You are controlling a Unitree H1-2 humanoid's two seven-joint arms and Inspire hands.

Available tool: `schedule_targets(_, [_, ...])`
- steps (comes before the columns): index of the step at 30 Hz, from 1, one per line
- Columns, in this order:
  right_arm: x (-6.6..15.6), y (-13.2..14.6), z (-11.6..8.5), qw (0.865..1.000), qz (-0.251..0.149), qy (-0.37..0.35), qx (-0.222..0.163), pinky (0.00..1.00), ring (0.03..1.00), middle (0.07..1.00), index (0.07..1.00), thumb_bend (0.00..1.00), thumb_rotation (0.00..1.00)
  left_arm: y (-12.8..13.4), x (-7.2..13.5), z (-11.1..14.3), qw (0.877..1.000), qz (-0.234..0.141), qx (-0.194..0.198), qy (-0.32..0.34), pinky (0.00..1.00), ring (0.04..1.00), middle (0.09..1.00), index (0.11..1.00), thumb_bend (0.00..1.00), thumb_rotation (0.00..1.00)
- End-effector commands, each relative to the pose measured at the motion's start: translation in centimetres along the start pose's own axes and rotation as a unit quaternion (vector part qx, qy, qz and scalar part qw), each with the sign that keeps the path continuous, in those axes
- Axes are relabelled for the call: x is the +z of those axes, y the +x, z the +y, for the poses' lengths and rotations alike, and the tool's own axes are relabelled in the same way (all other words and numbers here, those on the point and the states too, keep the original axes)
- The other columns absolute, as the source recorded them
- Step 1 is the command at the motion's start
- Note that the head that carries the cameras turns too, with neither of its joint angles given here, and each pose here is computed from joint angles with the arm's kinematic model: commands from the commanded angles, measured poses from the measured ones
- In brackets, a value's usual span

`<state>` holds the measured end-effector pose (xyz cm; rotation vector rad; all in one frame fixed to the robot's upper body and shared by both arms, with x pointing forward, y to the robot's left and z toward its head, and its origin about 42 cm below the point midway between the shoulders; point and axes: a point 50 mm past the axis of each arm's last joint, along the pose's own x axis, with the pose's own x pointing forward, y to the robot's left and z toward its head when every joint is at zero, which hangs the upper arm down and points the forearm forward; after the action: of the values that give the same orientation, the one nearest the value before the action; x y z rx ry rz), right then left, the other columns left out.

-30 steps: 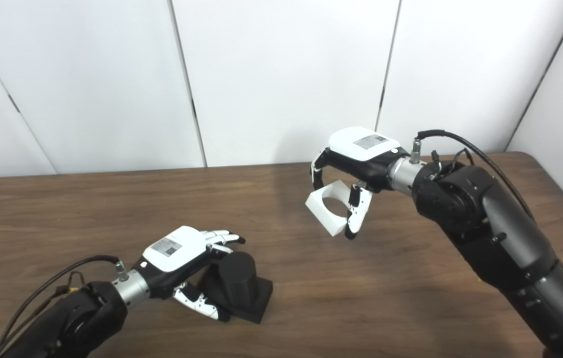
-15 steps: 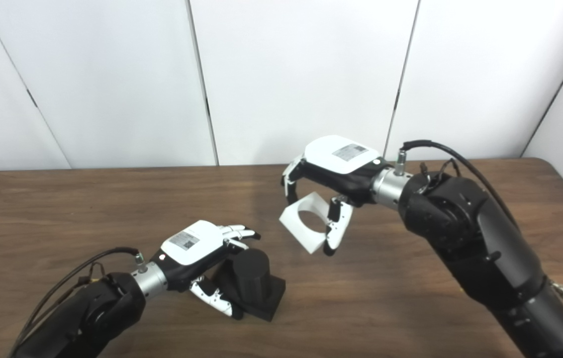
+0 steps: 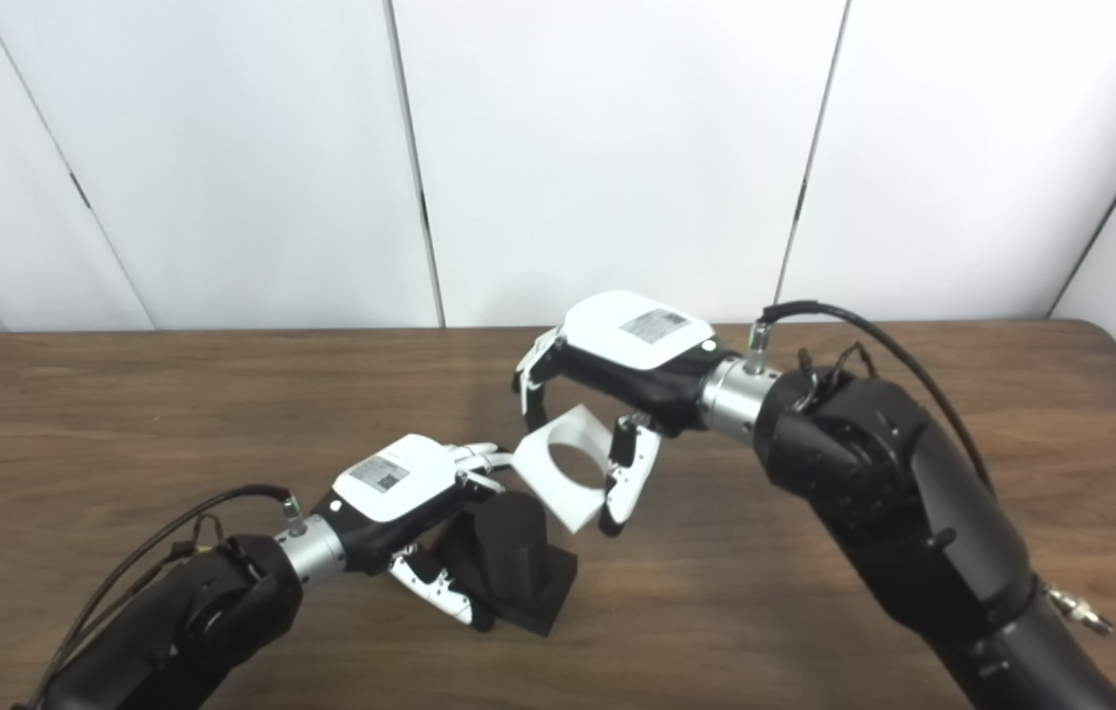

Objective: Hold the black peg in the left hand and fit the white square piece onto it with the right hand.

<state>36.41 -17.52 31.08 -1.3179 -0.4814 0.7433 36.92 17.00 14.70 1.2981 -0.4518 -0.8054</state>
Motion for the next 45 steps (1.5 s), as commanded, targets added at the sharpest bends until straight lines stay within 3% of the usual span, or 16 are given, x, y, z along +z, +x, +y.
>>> schedule_targets(1, [0.7, 0.2, -1.7, 0.999, -0.013, -0.015, -0.03, 0.79, 0.849, 0.767, 0.478, 0.52, 0.14, -0.4, 0.1, -3.6, 0.995, 0.026, -0.092, 0.018, 0.84, 0.929, 0.917, 0.494, 0.52, 0.08])
schedule_targets(15, [1.8, 1.2, -0.8, 0.999, -0.03, -0.017, -0.013, 0.78, 0.846, 0.768, 0.477, 0.52, 0.14, -0.3, 0.3, -3.4, 0.995, 0.033, -0.094, 0.016, 0.86, 0.947, 0.919, 0.494, 0.52, 0.08])
schedule_targets(45, [1.1, 3.8, 2.1, 0.999, -0.029, 0.024, -0.005, 0.77, 0.82, 0.76, 0.477, 0.52, 0.14, -0.3, 0.3, -3.3, 0.996, 0.032, -0.088, 0.011, 0.85, 0.945, 0.915, 0.493, 0.52, 0.08])
